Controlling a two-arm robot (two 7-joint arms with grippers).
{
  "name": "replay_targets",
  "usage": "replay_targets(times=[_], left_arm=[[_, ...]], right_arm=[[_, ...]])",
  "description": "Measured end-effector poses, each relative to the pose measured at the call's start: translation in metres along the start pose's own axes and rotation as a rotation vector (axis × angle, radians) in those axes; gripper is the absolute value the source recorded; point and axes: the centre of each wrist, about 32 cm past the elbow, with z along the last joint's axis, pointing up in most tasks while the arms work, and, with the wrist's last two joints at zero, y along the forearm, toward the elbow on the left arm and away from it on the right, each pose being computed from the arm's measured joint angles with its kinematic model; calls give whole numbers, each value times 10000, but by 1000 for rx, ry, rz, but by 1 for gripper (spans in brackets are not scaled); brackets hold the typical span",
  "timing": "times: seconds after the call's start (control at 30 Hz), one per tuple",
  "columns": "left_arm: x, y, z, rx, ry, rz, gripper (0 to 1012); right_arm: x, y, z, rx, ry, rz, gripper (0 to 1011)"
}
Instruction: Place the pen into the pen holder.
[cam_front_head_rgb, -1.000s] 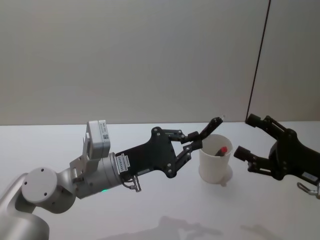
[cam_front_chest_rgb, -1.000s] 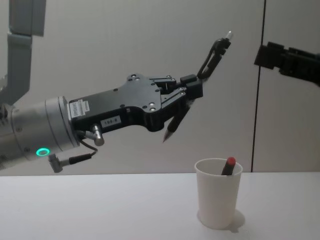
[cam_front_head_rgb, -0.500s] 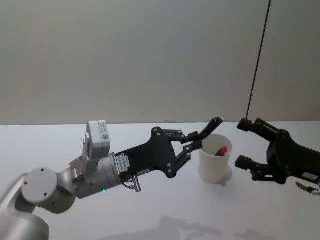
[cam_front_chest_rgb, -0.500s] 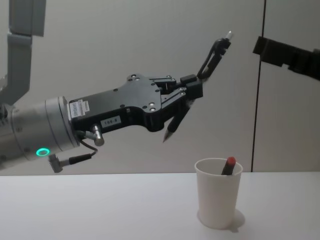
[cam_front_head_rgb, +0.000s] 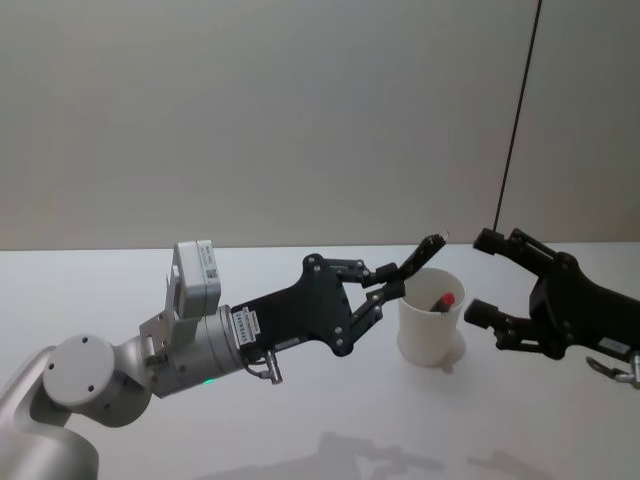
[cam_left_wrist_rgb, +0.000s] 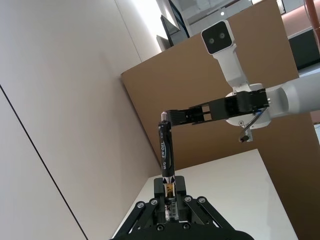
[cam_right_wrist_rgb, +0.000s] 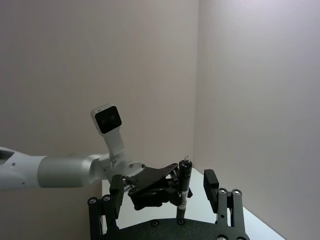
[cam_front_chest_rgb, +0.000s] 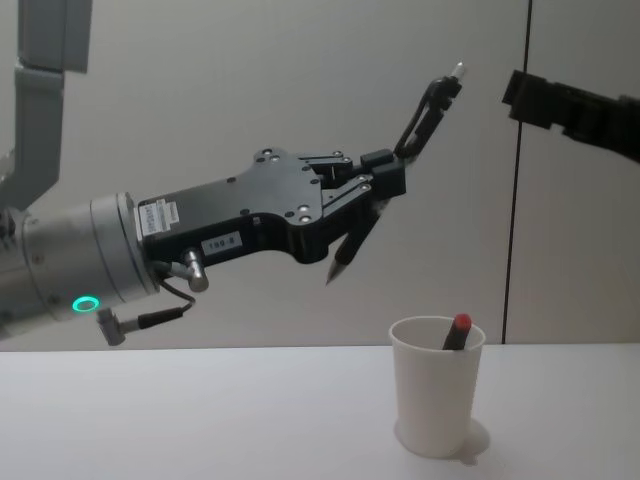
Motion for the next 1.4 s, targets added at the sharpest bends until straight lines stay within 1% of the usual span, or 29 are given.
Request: replay_targets(times=[0.23, 0.47, 1.07, 1.23, 1.3, 1.33, 1.4], left_arm=[[0, 0, 0, 0, 0, 0, 129], [0, 0, 0, 0, 0, 0, 129], [0, 0, 0, 0, 0, 0, 129], [0, 0, 0, 0, 0, 0, 127], [0, 0, 0, 0, 0, 0, 129], [0, 0, 0, 0, 0, 0, 129], [0, 0, 0, 0, 0, 0, 127]], right_arm=[[-44, 50, -10, -3, -11, -46, 1001], [-57, 114, -31, -4, -16, -75, 1001], [0, 265, -106, -8, -1, -109, 1001], [14, 291, -123, -10, 7, -108, 919], [21, 308, -130, -10, 11, -106, 836], [21, 308, -130, -10, 11, -106, 836], [28, 326, -139, -11, 18, -102, 766]])
